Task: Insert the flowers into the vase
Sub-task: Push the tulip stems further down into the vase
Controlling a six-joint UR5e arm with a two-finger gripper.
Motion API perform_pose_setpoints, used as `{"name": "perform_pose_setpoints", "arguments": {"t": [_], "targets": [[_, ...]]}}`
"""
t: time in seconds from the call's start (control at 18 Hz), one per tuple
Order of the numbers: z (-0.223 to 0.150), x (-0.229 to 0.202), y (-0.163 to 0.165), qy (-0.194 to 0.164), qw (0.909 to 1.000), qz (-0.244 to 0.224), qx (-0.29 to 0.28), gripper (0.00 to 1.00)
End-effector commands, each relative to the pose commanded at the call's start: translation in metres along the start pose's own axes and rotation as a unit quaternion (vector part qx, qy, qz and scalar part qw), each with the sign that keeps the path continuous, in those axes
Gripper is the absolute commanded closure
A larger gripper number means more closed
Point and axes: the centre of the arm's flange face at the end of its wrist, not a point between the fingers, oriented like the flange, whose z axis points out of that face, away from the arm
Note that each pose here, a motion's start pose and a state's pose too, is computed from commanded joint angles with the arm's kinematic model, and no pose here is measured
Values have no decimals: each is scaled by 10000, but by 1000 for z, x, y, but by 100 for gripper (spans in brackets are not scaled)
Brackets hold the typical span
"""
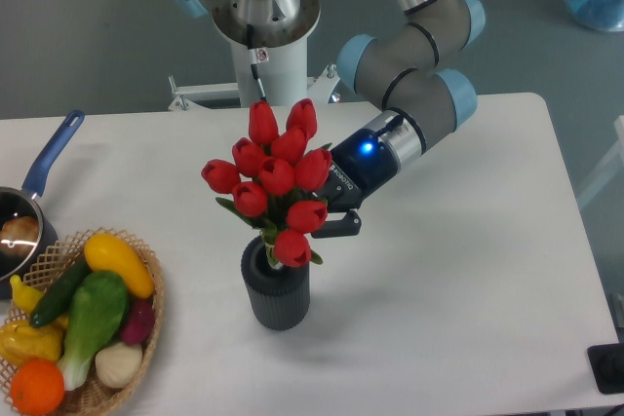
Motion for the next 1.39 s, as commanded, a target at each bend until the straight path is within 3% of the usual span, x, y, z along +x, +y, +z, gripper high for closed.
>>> {"name": "perform_pose_setpoints", "arguments": {"t": [1.39], "targets": [[-3,-11,41,-29,10000,-61,1,84]]}}
